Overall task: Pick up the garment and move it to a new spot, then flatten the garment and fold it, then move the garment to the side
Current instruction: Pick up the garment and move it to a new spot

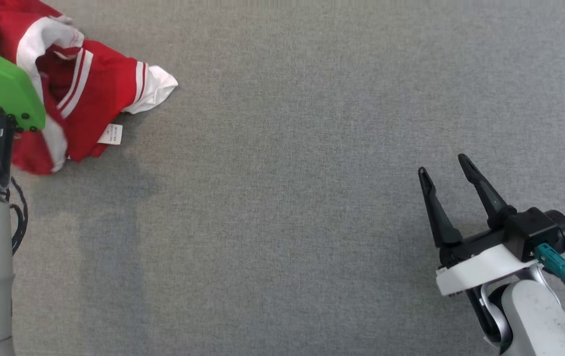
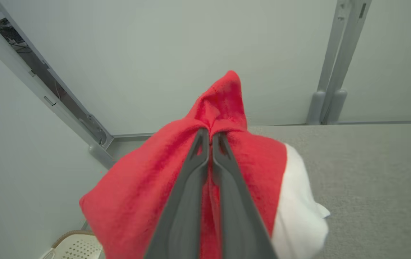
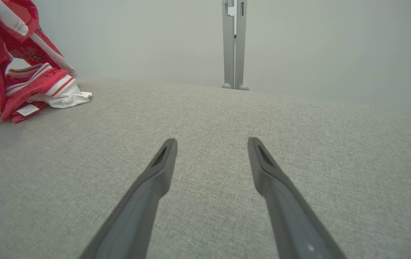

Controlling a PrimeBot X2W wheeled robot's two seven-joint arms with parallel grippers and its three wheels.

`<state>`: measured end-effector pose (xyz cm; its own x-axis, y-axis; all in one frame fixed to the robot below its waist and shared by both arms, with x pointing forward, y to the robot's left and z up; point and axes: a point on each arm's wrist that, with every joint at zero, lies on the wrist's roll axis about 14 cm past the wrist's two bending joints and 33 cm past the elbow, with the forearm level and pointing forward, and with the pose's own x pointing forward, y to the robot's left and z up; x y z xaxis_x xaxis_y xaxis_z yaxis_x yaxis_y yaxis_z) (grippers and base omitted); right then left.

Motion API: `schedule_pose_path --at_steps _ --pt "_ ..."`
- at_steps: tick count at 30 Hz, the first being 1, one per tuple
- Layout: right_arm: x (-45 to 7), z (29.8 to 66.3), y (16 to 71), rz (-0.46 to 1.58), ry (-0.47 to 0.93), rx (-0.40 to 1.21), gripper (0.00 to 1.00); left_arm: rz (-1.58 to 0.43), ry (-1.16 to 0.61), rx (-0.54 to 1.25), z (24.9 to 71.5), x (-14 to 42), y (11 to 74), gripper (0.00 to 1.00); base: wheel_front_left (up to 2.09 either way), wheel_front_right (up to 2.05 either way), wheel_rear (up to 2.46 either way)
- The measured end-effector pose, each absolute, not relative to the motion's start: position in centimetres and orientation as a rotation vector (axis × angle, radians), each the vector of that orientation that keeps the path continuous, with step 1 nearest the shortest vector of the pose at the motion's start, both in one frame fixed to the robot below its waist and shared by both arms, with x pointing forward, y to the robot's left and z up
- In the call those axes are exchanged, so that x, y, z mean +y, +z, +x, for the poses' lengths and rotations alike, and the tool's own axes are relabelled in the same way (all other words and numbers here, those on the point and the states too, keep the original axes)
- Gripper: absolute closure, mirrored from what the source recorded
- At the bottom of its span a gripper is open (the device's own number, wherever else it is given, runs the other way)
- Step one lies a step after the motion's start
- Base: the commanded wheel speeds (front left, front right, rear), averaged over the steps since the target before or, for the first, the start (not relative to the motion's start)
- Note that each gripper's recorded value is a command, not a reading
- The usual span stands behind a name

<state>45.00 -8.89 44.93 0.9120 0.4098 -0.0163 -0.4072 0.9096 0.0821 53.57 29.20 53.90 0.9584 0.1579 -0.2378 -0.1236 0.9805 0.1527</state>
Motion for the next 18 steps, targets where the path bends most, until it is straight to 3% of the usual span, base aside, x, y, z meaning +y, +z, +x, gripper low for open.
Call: schedule_pose_path --at_steps 10,18 --pt "-10.3 42.1 48.6 0.070 0.358 -0.037 0.00 0.057 -0.261 -0.036 49.5 16.5 66.3 1.00 0.00 0.00 0.00" --pt "-15.0 40.0 49.9 0.051 0.217 -0.063 0.00 -0.030 -0.574 0.017 45.6 6.1 64.9 1.00 0.00 0.00 0.00"
